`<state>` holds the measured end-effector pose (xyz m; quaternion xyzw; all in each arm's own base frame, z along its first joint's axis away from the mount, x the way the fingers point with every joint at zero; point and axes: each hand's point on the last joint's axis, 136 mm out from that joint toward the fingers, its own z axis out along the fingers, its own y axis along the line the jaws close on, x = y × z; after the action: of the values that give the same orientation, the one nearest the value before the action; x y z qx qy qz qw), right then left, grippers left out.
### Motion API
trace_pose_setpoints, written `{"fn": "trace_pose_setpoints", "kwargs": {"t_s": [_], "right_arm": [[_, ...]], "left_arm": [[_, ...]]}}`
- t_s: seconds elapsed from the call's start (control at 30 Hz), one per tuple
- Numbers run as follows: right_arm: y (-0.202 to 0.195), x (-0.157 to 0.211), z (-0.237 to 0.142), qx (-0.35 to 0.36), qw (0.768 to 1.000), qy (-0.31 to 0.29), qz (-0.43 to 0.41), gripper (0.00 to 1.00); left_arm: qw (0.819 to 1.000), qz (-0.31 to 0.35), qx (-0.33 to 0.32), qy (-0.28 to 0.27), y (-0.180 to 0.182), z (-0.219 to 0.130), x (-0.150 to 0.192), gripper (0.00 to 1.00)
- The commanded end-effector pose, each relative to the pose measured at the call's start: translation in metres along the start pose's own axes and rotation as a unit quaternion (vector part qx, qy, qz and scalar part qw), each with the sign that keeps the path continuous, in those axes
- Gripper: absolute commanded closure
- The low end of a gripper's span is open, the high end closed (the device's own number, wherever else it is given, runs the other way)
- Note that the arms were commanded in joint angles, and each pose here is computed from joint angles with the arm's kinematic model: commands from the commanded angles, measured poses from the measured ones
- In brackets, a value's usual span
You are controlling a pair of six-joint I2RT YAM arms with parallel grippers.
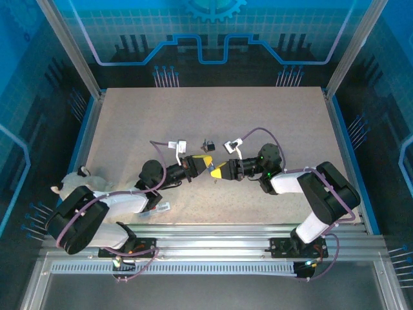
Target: Lock with the key
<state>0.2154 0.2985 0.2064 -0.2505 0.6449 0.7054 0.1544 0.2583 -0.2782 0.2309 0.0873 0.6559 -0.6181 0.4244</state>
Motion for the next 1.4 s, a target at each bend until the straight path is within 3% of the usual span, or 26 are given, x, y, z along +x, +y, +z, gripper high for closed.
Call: {"fn": "trace_pose_setpoints", "kwargs": {"t_s": [0.0, 1.37], "right_arm": [[0.008, -0.072, -0.021, 0.030, 0.987, -0.138, -0.081, 1.00], [-0.024, -0.111, -0.039, 0.087, 0.974, -0.207, -0.024, 1.00]], "left_arm": [[0.990, -0.051, -0.002, 0.132, 0.010, -0.011, 0.076, 1.00], [0.985, -0.073, 0.031, 0.151, 0.009, -0.001, 0.102, 1.00]]}}
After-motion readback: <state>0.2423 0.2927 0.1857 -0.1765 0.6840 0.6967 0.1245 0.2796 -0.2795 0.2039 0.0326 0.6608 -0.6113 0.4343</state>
